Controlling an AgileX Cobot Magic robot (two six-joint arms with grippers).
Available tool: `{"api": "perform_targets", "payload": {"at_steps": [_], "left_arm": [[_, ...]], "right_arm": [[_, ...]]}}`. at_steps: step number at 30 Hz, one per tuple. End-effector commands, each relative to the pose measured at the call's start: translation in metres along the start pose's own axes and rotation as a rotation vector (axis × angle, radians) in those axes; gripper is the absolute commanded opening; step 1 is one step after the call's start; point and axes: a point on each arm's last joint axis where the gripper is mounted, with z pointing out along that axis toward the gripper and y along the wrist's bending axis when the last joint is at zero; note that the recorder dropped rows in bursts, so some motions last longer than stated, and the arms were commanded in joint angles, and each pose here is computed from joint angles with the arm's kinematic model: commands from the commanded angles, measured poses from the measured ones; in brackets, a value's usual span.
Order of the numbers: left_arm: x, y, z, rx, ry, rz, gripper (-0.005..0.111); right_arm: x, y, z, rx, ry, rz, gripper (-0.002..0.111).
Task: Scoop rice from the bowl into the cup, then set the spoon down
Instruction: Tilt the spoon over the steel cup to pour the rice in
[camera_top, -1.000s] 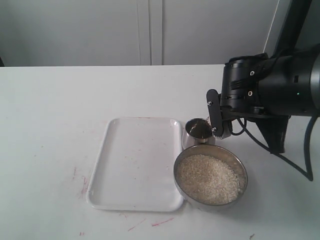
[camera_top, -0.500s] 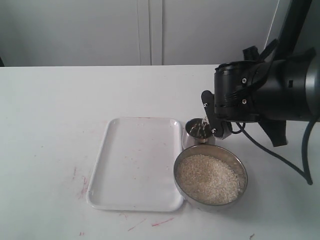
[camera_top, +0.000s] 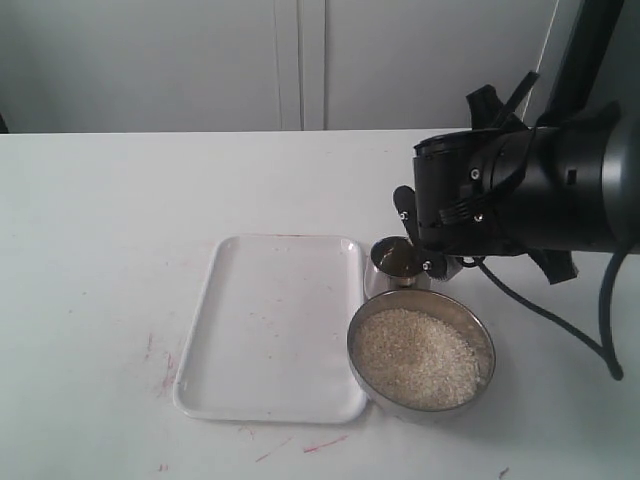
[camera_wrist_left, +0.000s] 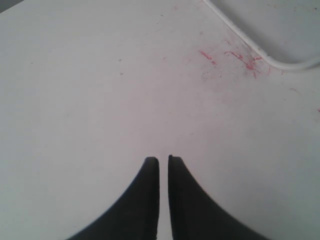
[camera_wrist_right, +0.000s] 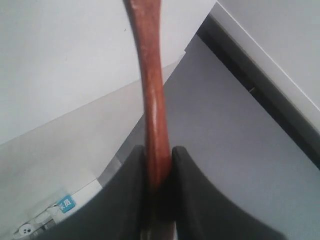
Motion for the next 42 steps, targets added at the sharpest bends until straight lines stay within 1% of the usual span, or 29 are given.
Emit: {"api": "perform_targets", "payload": {"at_steps": [1,17,22,28,34,39,42], "left_arm": [[0.007,-0.002,0.001,0.021,0.055,-0.009,0.014],[0.007,-0.002,0.001,0.021,0.055,-0.009,0.014],[0.007,-0.002,0.001,0.021,0.055,-0.009,0.014],[0.007,-0.002,0.001,0.021,0.055,-0.009,0.014],[0.007,-0.002,0.001,0.021,0.055,-0.009,0.014],[0.007,-0.002,0.001,0.021,0.055,-0.009,0.014],[0.007,-0.002,0.001,0.021,0.055,-0.009,0.014]], "right_arm": [[0.003,-0.002,-0.003,0.013,0.034,-0.041,0.000],[0.000,-0.005,-0.012,0.077,0.068,-0.084,0.000],[0.002,-0.010,-0.013,0.126,0.095,-0.105,0.000],[0.001,-0.010,-0.014,0.128,0.092,-0.106,0.000],[-0.005,-0.008,-0.014,0.126,0.085,-0.121,0.000],[-0.019,-0.003,-0.010,0.122,0.086,-0.170,0.000],[-0.026,-0.004,-0.009,0.162,0.098,-0.208,0.000]]}}
